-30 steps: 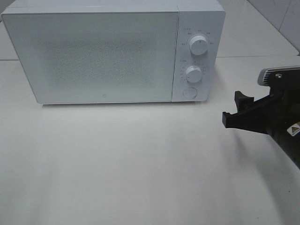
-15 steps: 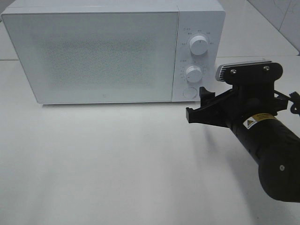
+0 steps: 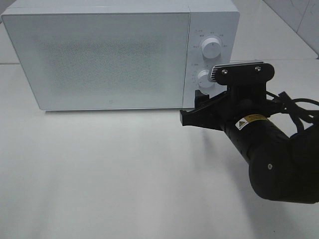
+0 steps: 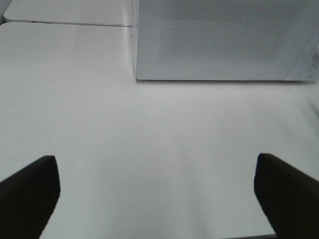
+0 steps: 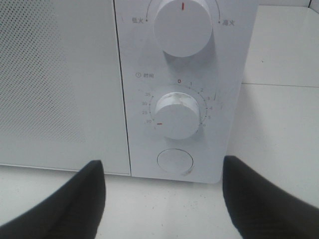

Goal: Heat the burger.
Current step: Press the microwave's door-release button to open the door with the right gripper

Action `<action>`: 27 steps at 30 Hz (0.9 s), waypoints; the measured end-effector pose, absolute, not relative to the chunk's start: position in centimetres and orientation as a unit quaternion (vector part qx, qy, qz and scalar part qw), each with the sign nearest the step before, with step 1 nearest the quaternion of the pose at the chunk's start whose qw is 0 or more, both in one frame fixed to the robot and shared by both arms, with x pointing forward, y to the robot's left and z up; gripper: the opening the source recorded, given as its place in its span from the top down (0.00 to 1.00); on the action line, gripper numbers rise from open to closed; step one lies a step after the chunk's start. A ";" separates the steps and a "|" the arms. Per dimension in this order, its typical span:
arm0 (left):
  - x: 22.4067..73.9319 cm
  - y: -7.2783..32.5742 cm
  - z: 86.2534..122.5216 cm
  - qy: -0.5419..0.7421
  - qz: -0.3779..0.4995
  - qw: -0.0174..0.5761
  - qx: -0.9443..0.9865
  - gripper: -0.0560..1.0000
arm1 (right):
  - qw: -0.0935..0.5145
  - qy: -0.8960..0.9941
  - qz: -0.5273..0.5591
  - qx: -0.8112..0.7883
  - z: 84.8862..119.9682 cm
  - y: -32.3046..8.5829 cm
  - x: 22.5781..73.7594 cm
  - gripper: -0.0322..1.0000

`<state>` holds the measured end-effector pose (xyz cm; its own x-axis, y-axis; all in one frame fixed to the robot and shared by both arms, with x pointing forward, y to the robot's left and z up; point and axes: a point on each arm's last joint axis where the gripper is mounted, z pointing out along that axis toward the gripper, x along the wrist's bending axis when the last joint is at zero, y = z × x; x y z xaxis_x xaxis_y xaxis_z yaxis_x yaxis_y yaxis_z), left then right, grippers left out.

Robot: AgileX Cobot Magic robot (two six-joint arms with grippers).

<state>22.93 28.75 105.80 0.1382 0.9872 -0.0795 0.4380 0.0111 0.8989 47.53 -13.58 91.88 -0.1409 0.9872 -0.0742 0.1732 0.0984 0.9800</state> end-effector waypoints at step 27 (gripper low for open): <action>22.9 28.7 105.8 0.571 0.324 0.424 0.624 0.02 | 0.124 0.244 0.627 0.730 91.9 -13.6 47.6 0.78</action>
